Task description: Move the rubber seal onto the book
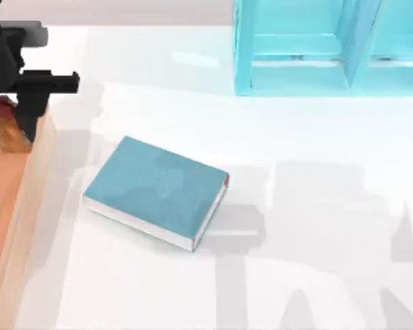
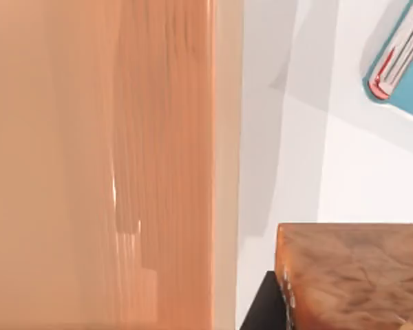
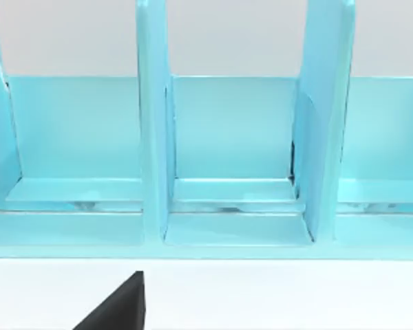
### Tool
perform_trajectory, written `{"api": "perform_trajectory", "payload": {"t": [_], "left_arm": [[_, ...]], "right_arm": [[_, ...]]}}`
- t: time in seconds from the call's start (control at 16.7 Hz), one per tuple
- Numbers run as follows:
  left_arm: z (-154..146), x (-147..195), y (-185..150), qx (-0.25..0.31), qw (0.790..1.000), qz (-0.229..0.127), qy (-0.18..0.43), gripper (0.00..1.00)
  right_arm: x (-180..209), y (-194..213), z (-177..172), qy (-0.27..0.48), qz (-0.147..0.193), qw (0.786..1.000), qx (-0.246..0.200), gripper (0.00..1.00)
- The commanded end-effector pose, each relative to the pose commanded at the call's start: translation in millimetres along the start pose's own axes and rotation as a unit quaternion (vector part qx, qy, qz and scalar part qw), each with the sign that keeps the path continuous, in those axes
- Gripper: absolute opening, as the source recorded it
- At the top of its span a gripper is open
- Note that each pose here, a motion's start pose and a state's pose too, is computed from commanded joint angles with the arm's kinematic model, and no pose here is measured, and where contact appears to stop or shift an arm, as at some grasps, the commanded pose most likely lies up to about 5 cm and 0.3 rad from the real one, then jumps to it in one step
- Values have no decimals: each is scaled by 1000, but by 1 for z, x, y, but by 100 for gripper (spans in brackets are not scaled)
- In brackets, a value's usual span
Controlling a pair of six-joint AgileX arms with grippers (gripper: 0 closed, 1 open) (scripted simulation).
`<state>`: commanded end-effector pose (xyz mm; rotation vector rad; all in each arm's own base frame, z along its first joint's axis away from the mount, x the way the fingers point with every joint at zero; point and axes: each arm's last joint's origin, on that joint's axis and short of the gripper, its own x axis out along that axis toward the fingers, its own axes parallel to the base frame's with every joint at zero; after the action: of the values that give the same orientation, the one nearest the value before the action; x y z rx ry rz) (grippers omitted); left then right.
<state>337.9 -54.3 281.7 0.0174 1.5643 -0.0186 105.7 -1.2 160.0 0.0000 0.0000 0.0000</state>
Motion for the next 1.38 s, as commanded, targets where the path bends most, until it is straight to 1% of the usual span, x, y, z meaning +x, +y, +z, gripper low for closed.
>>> {"api": "perform_trajectory", "payload": {"t": [0.24, 0.36, 0.6, 0.84, 0.9, 1.02, 1.38], "left_arm": [[2, 3, 0, -1, 1000, 0, 2, 0], [9, 11, -14, -1, 1000, -1, 0, 0], [24, 39, -67, -1, 1000, -7, 0, 0], [26, 76, -129, -1, 1000, 1, 5, 0], [26, 84, -140, -1, 1000, 1, 3, 0], [26, 89, -148, -1, 1000, -1, 1, 0], [26, 85, -148, -1, 1000, 0, 2, 0]], "right_arm": [[0, 0, 0, 0, 0, 1000, 0, 100], [0, 0, 0, 0, 0, 1000, 0, 100], [0, 0, 0, 0, 0, 1000, 0, 100], [0, 0, 0, 0, 0, 1000, 0, 100], [0, 0, 0, 0, 0, 1000, 0, 100], [0, 0, 0, 0, 0, 1000, 0, 100], [0, 0, 0, 0, 0, 1000, 0, 100]]}}
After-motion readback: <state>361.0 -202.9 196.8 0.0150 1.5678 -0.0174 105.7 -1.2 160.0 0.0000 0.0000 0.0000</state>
